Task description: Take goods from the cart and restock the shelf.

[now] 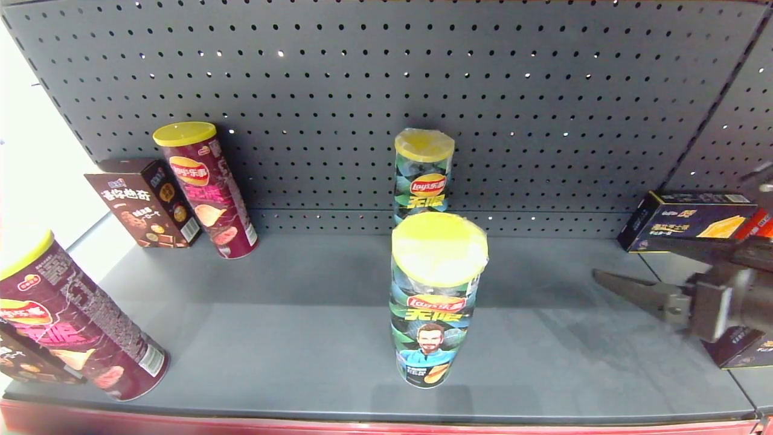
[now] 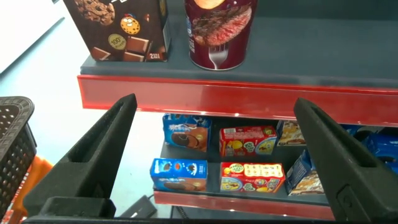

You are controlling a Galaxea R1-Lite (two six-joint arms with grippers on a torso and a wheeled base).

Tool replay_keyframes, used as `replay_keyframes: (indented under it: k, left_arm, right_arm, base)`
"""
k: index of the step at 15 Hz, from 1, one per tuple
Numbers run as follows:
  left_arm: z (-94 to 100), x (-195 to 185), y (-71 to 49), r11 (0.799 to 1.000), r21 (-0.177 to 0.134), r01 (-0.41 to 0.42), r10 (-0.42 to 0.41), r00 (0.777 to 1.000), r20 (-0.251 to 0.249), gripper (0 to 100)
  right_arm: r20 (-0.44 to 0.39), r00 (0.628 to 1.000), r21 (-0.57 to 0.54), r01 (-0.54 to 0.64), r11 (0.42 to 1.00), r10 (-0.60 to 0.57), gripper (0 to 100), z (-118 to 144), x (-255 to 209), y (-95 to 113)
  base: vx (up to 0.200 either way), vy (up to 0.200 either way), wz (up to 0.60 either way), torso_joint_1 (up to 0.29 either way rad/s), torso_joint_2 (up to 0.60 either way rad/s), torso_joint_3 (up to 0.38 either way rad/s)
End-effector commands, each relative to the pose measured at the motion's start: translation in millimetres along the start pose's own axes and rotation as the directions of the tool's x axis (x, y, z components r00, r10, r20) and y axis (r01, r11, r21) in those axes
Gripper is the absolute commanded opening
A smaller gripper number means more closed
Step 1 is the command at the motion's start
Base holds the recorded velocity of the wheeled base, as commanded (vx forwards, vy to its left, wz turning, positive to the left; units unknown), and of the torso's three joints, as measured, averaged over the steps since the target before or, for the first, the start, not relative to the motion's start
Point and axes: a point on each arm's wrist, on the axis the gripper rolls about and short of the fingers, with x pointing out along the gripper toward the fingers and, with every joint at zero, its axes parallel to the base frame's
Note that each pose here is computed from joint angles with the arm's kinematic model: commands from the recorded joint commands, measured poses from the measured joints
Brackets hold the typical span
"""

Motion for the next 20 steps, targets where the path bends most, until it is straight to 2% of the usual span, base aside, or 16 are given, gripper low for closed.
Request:
replay_keyframes:
  k: [1,4,7,9,11,12,16,20]
  left_arm:
    - [0.1,0.2,0.0,1.0,-0.001,-0.001,0.001,1.0,-0.002,100]
    - [0.1,0.2,0.0,1.0,-0.001,-0.001,0.001,1.0,-0.002,100]
    - [0.1,0.2,0.0,1.0,-0.001,0.001,-0.001,1.0,-0.002,100]
    - [0.1,0.2,0.0,1.0,-0.001,0.001,-0.001,1.0,-0.002,100]
    - [0.1,0.2,0.0,1.0,-0.001,-0.001,0.001,1.0,-0.002,100]
    - [0.1,0.2,0.0,1.0,-0.001,-0.001,0.001,1.0,-0.002,100]
    - [0.0,0.1,0.0,1.0,-0.001,-0.002,0.002,1.0,0.0,100]
    - [0.1,0.2,0.0,1.0,-0.001,-0.002,0.002,1.0,-0.002,100]
  right_arm:
    - [0.181,0.954,0.036,0.237,0.971,-0.24,100,-42.2,-102.2,-4.6]
    - [0.251,0.9,0.051,0.356,0.933,-0.357,100,-94.6,-141.7,13.1]
    - [0.233,0.895,0.055,0.38,0.924,-0.381,100,-146.8,-166.6,33.4]
    - [0.208,0.884,0.073,0.412,0.908,-0.418,100,-166.6,-163.0,37.5]
    - [0.179,0.89,0.093,0.409,0.908,-0.419,100,-192.6,-147.3,35.6]
    - [0.224,0.879,0.091,0.411,0.907,-0.42,100,-192.9,-145.3,34.9]
    - [0.159,0.907,0.113,0.376,0.92,-0.39,100,-200.1,-143.3,36.1]
    - [0.148,0.893,0.183,0.397,0.899,-0.425,100,-200.7,-143.5,35.3]
  base:
    - [0.0,0.0,0.0,0.0,0.0,0.0]
    - [0.0,0.0,0.0,0.0,0.0,0.0]
    - [0.0,0.0,0.0,0.0,0.0,0.0]
    - [0.0,0.0,0.0,0.0,0.0,0.0]
    - [0.0,0.0,0.0,0.0,0.0,0.0]
    - [0.0,0.0,0.0,0.0,0.0,0.0]
    - [0.0,0.0,0.0,0.0,0.0,0.0]
    - [0.0,0.0,0.0,0.0,0.0,0.0]
